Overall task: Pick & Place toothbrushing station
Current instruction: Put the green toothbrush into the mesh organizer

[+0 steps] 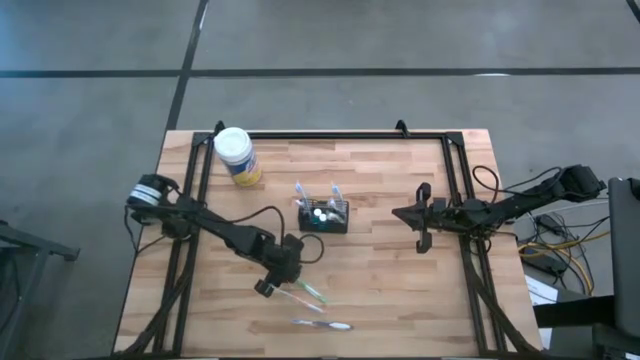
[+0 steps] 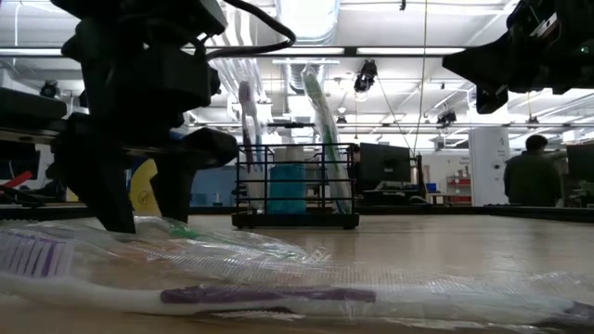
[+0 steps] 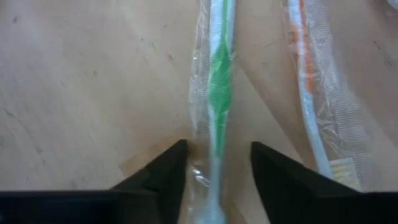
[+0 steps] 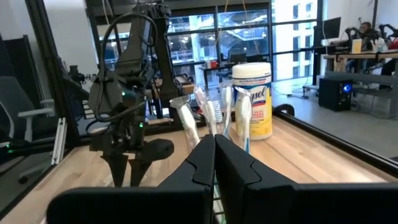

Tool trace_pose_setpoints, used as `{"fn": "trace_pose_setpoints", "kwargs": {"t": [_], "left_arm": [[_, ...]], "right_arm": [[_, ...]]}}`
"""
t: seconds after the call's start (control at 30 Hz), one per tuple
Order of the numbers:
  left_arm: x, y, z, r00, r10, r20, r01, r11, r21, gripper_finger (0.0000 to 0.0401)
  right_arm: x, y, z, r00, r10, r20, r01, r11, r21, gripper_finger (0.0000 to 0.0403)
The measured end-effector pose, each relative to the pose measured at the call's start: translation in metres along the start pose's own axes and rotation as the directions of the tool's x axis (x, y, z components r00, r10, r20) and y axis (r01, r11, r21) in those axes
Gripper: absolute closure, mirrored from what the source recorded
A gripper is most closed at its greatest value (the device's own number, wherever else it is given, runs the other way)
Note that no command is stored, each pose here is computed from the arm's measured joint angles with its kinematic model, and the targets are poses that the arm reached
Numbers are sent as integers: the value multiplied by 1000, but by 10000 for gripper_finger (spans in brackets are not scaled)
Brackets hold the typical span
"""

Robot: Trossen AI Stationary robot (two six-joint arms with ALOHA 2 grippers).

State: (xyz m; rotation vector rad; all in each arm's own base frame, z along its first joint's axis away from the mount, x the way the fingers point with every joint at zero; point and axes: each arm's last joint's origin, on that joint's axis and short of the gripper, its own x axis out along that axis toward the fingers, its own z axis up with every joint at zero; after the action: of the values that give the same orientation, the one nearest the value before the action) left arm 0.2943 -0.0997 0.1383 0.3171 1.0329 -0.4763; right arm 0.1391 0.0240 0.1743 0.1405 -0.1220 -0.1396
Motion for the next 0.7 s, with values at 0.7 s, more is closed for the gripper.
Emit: {"fn": "trace_pose_setpoints", "kwargs": {"t": [0.7], "left_arm": [[-63, -22, 31, 898, 436, -56, -390, 850, 354, 387]], "right_arm": [[21, 16, 31, 993, 116, -18, -114, 989, 93, 375]]}}
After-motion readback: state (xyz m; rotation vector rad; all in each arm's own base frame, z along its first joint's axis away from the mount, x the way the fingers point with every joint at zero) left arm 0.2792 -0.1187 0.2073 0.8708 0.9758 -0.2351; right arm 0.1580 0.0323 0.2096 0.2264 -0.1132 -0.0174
